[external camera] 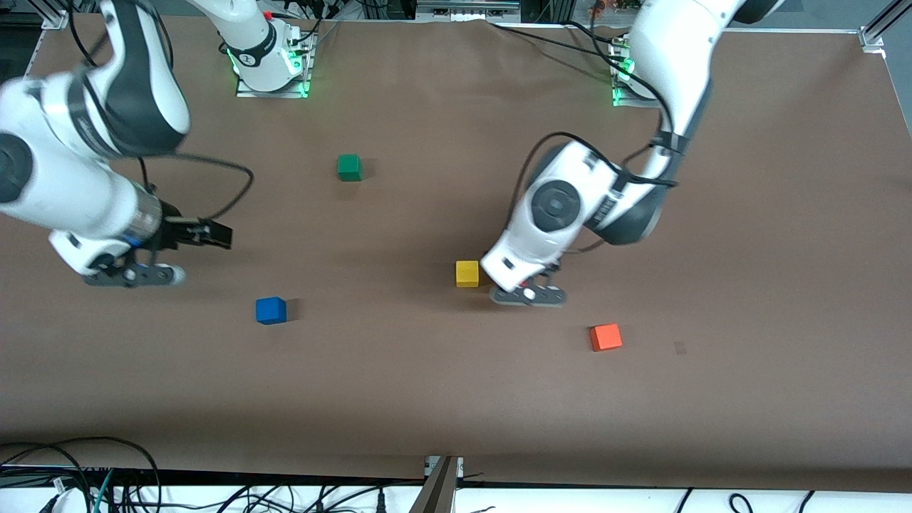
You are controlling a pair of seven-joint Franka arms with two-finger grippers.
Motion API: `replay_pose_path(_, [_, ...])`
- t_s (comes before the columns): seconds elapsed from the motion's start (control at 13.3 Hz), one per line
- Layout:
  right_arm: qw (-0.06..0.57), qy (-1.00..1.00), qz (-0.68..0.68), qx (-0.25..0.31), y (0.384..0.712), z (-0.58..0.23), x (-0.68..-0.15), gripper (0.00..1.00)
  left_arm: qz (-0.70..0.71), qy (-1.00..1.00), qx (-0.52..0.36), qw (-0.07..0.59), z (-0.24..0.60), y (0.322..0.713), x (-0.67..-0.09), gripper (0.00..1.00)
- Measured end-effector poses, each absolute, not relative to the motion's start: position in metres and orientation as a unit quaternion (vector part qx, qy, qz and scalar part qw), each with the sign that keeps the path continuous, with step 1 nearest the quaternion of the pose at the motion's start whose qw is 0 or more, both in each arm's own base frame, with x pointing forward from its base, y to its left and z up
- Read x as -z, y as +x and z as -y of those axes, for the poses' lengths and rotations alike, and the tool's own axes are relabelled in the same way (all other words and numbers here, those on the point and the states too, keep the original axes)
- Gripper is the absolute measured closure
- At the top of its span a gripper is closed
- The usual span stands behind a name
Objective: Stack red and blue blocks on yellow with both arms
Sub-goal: 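Carry the red cube over the yellow cube while the right gripper grasps blue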
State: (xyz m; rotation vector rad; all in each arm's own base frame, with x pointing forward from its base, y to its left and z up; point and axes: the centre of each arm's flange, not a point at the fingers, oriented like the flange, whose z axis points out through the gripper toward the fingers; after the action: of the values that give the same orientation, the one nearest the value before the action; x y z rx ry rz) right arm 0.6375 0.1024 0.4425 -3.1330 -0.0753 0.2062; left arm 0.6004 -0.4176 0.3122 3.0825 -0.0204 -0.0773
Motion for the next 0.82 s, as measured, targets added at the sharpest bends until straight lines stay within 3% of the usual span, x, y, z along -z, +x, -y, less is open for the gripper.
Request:
replay_pose_path(0.45, [0.002,-0.998,0.050,-0.027,0.674,-0.119,-0.325,0.00,0.030,0.999,0.037,0.011,0.497,0.550,-0.268,0.44])
replay_pose_path(0.82, [0.001,-0.997,0.074,-0.006,0.689,-0.111,-0.243,0.00,0.018,1.000,0.018,0.012,0.500,0.569,-0.265,0.44])
